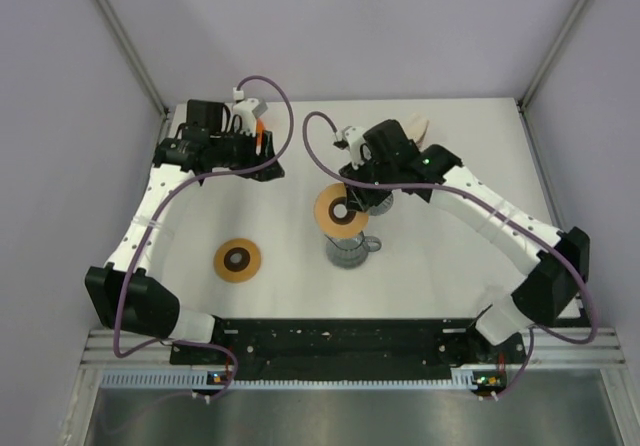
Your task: Place the coffee filter in the dripper
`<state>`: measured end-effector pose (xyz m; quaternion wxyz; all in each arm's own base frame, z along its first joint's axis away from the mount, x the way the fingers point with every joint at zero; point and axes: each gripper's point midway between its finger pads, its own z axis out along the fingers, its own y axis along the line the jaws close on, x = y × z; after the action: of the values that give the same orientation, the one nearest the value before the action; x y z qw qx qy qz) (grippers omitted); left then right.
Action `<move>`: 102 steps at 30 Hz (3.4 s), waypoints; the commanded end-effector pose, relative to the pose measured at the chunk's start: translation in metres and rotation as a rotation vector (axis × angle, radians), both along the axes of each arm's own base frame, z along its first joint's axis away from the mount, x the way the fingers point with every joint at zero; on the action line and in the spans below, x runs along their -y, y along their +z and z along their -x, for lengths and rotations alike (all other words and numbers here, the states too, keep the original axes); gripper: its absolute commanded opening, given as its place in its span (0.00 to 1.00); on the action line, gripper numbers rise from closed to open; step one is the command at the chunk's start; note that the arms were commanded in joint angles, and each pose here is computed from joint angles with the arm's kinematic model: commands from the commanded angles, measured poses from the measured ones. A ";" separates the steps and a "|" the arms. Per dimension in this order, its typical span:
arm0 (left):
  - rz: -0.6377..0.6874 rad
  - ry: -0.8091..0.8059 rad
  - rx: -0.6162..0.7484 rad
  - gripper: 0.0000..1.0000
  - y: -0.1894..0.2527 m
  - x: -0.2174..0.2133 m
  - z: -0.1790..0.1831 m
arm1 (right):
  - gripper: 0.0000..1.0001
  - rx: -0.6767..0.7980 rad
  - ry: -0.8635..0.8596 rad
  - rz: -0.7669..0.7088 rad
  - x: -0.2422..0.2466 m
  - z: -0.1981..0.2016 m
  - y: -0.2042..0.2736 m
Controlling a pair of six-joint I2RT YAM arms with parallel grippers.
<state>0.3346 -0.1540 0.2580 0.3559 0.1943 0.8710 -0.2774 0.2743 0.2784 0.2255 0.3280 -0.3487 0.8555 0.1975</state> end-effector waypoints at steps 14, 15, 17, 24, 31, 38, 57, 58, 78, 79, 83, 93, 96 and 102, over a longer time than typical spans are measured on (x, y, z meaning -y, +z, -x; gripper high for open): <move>-0.018 -0.011 0.056 0.63 0.007 -0.004 0.006 | 0.00 -0.236 0.006 0.282 0.007 -0.018 -0.066; -0.022 -0.011 0.064 0.63 0.008 -0.005 0.006 | 0.00 -0.252 0.009 0.296 0.008 -0.017 -0.071; -0.034 -0.008 0.076 0.63 0.009 -0.007 0.005 | 0.00 -0.281 0.025 0.307 0.009 -0.013 -0.079; -0.033 -0.016 0.083 0.63 0.011 -0.007 0.006 | 0.18 -0.315 0.053 0.314 0.006 -0.010 -0.090; -0.032 -0.017 0.084 0.63 0.012 -0.006 0.005 | 0.57 -0.301 0.064 0.294 0.000 -0.013 -0.084; -0.037 -0.019 0.093 0.63 0.014 -0.007 0.004 | 0.72 -0.167 0.017 0.254 0.007 -0.026 -0.046; -0.066 -0.005 0.132 0.63 0.016 -0.014 0.008 | 0.88 0.096 -0.512 -0.046 0.111 -0.119 -0.043; -0.068 -0.004 0.133 0.63 0.016 -0.014 0.008 | 0.88 0.090 -0.525 -0.066 0.111 -0.121 -0.044; -0.053 -0.037 0.156 0.63 0.023 -0.010 0.014 | 0.50 -0.068 -0.620 -0.145 0.067 -0.136 -0.149; -0.054 -0.037 0.158 0.63 0.024 -0.011 0.014 | 0.45 -0.071 -0.610 -0.140 0.066 -0.136 -0.152; -0.060 -0.034 0.159 0.63 0.023 -0.012 0.015 | 0.21 -0.081 -0.560 -0.110 0.064 -0.133 -0.157; -0.054 -0.044 0.167 0.63 0.029 -0.011 0.017 | 0.00 0.174 -0.396 0.135 0.097 -0.119 -0.076; -0.021 -0.085 0.154 0.63 0.034 -0.004 0.023 | 0.00 0.388 -0.325 0.227 0.107 -0.112 -0.018; -0.008 -0.094 0.168 0.63 0.048 -0.002 0.025 | 0.00 0.861 0.074 0.483 0.082 -0.061 0.061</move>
<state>0.3112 -0.1481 0.2743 0.3793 0.2395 0.8532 -0.2660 0.3562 0.1856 0.2080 0.4739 -0.3539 0.8052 -0.0431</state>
